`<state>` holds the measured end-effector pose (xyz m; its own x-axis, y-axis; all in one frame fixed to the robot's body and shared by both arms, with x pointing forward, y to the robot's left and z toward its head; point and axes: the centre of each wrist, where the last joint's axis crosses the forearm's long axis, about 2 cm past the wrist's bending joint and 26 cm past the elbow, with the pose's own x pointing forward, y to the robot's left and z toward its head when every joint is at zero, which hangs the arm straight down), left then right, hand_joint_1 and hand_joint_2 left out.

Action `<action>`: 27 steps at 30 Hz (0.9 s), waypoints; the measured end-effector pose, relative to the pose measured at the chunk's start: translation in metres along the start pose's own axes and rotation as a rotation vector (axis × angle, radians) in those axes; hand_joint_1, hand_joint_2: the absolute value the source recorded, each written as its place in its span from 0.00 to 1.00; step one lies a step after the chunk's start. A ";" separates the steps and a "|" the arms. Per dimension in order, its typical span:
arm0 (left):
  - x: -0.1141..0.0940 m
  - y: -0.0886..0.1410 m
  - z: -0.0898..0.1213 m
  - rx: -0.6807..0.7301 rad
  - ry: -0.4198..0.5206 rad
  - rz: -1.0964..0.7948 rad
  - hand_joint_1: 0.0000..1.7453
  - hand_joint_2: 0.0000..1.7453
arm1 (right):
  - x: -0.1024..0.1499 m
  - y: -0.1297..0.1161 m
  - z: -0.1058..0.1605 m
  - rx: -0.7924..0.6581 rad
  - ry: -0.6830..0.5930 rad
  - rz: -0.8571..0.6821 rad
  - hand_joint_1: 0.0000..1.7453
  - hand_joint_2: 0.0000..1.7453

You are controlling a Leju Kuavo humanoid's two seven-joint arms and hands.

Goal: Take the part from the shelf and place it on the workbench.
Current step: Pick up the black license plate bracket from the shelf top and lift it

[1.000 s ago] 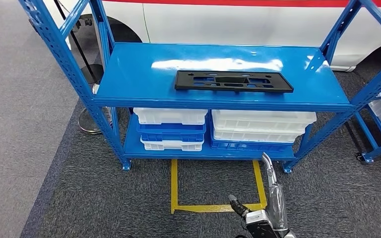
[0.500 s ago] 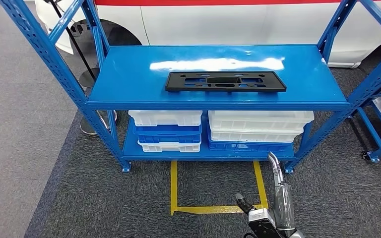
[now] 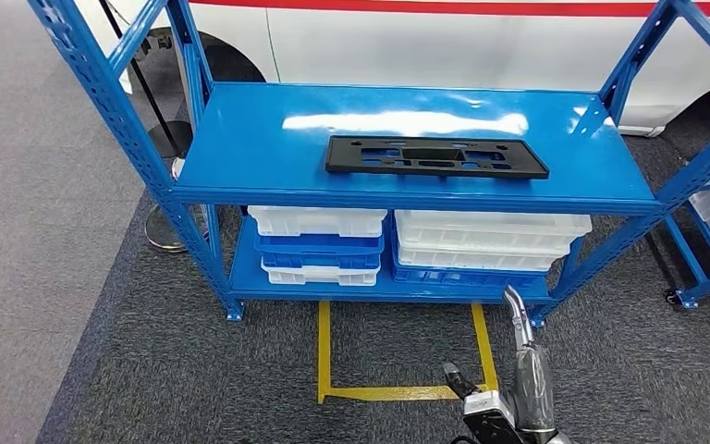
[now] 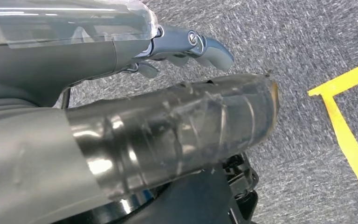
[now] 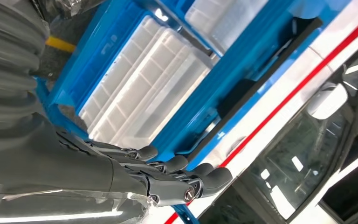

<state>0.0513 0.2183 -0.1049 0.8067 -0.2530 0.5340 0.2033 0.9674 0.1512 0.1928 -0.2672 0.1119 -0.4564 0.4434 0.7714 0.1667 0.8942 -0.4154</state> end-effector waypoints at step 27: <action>0.000 0.001 0.000 -0.004 -0.004 0.005 0.00 0.00 | 0.000 -0.012 0.008 0.008 -0.015 0.097 0.00 1.00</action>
<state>0.0513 0.2190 -0.1050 0.8054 -0.2486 0.5381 0.2015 0.9686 0.1458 0.1834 -0.2785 0.1135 -0.4516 0.5265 0.7203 0.2037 0.8468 -0.4913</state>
